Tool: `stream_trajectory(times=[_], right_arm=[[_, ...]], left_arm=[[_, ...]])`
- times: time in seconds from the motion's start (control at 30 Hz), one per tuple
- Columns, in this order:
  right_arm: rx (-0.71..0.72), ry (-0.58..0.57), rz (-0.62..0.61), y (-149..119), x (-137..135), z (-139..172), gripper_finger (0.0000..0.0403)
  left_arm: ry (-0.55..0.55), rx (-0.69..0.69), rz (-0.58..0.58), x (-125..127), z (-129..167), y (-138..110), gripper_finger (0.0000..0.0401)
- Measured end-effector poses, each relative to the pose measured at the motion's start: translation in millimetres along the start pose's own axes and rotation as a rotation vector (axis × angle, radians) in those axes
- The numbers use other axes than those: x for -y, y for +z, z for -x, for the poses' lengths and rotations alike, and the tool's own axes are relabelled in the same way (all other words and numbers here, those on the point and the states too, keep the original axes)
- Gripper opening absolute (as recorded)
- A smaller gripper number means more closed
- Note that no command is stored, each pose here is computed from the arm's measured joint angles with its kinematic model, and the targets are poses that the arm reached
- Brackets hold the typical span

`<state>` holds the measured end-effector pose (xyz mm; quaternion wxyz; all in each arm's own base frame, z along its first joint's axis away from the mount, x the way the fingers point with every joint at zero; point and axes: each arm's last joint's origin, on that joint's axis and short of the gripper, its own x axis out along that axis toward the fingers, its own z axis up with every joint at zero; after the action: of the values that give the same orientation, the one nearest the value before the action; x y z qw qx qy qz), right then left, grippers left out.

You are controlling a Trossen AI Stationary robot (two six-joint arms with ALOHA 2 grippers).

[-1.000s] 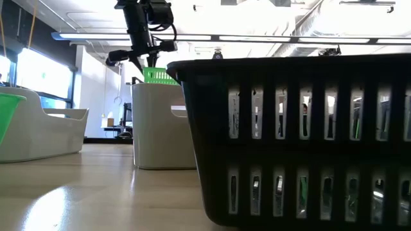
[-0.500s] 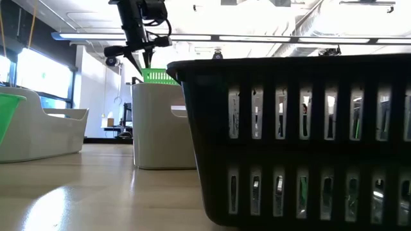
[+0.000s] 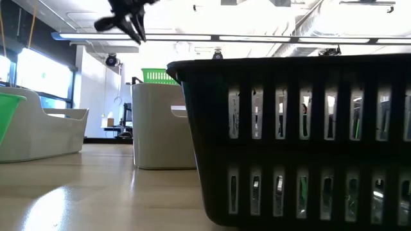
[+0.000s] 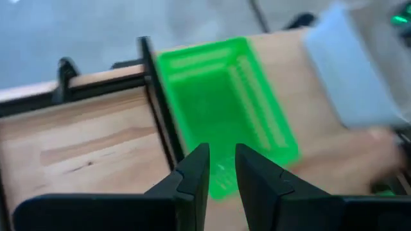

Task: Stack baskets on shelf by color
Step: Put the bottom right black bin on the shelf

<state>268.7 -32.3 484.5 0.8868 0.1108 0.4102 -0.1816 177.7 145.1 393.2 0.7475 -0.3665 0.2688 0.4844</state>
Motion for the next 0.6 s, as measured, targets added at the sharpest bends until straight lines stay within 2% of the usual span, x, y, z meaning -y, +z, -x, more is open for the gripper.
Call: stream_trajectory(times=[0.2,0.37,0.6], right_arm=[[-0.027,0.077,-0.077,-7.9,-35.3,-2.1,0.0169],[-0.079,0.13,-0.103,-17.9,-71.6,-9.3,0.0169],[-0.16,0.184,-0.066,-37.8,-129.7,-27.0,0.0169]], left_arm=[[-0.183,0.018,-0.164,9.5,41.8,-23.6,0.0065],[-0.338,-0.009,-0.293,15.7,65.5,-41.7,0.0064],[-0.416,-0.024,-0.417,22.3,78.1,-56.7,0.0064]])
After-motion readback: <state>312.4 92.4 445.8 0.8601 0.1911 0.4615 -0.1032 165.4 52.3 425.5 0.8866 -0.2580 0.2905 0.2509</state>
